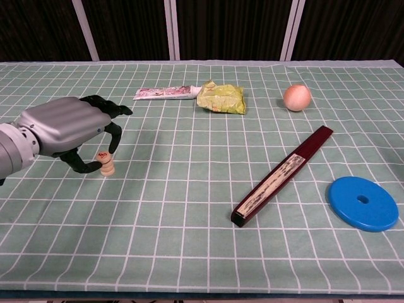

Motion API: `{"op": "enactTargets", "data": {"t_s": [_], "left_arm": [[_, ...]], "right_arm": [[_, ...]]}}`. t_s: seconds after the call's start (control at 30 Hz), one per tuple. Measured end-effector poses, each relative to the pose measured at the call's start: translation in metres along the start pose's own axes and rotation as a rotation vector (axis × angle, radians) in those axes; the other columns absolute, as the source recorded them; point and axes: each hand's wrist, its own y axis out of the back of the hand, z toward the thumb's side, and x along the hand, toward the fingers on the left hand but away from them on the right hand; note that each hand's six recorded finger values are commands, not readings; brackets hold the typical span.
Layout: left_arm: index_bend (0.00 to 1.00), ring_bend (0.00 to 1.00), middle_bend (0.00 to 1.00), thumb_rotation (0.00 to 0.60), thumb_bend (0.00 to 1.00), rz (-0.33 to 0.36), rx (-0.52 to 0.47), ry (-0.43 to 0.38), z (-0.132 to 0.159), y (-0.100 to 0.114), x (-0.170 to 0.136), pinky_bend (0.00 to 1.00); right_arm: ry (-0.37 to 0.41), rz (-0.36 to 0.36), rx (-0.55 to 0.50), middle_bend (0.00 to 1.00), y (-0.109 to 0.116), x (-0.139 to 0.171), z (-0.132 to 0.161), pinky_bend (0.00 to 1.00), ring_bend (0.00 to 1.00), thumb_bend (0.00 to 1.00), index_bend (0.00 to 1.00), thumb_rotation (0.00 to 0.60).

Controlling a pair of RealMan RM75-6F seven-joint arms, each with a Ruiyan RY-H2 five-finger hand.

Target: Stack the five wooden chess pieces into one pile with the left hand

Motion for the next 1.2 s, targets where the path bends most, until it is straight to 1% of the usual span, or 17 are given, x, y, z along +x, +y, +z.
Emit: {"op": "enactTargets", "data": {"t_s": [0.37, 0.9, 1.03, 1.2], "left_arm": [[0.45, 0.00, 0.01, 0.600, 0.32, -0.003, 0.007, 0.015, -0.004, -0.004, 0.000, 0.00], [0.42, 0.00, 0.01, 0.600, 0.32, 0.005, 0.008, 0.014, -0.003, -0.003, 0.001, 0.00], [0.41, 0.00, 0.01, 0.600, 0.32, 0.017, 0.000, 0.027, -0.009, 0.000, -0.002, 0.00], [0.39, 0.00, 0.01, 0.600, 0.31, 0.044, -0.029, 0.062, -0.028, 0.007, -0.012, 0.00]], "right_arm": [[-0.003, 0.003, -0.004, 0.01, 0.000, 0.000, -0.001, 0.00, 0.00, 0.23, 0.08, 0.600], [-0.004, 0.005, -0.005, 0.01, -0.001, 0.000, -0.001, 0.00, 0.00, 0.23, 0.08, 0.600], [-0.006, 0.004, -0.005, 0.01, 0.000, 0.000, -0.001, 0.00, 0.00, 0.23, 0.08, 0.600], [-0.006, 0.000, -0.005, 0.01, 0.000, 0.000, -0.001, 0.00, 0.00, 0.23, 0.08, 0.600]]}}
